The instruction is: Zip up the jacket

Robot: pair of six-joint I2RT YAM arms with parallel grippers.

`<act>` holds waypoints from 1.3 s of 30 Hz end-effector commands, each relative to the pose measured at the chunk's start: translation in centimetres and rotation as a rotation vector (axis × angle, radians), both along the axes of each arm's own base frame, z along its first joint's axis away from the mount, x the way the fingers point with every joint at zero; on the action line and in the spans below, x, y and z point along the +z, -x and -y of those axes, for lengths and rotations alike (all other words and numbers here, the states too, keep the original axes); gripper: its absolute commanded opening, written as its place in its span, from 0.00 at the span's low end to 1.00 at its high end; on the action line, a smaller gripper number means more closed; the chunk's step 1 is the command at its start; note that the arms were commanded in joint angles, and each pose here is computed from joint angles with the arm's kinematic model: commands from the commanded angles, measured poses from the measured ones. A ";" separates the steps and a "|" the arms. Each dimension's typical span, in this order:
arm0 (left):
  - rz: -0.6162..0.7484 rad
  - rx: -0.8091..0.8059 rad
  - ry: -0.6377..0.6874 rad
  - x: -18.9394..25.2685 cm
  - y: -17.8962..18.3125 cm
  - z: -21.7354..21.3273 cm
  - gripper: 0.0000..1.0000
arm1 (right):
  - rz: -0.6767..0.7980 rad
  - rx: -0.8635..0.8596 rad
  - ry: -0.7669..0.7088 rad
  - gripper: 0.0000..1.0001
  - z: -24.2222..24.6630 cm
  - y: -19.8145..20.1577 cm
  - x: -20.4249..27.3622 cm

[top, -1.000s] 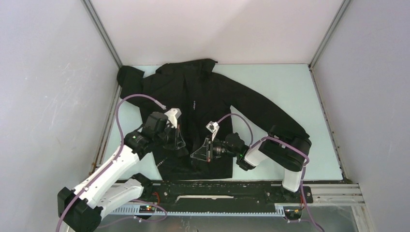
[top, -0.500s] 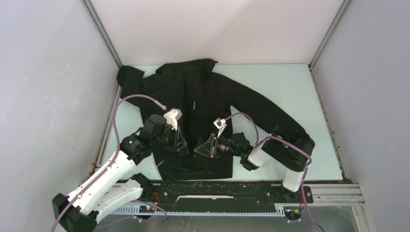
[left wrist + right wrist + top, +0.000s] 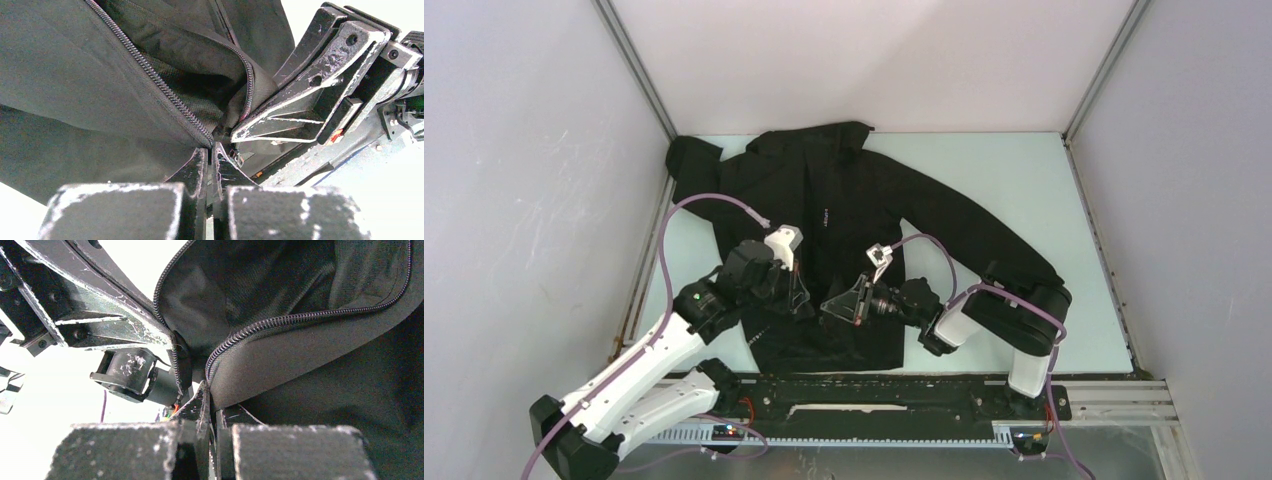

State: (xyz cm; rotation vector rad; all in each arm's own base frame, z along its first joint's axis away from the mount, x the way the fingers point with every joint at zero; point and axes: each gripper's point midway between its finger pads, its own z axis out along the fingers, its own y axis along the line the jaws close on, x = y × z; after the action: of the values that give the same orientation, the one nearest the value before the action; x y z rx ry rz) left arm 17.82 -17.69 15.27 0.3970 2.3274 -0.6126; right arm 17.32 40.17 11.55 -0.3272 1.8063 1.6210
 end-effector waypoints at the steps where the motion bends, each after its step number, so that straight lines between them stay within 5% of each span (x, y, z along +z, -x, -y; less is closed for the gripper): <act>1: 0.040 0.001 0.008 0.2 -0.5 0.3 0.00 | 0.052 -0.024 -0.091 0.00 -0.8 -0.8 2.8; 39: 0.047 -0.024 -0.032 -0.3 0.0 0.7 0.00 | 0.096 0.028 -0.112 0.00 -1.3 0.0 3.3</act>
State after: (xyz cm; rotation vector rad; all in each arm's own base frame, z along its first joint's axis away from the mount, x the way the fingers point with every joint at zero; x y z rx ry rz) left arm 18.03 -18.07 15.36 0.4183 2.3003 -0.5750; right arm 16.95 41.02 12.90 -0.3568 1.7441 1.6765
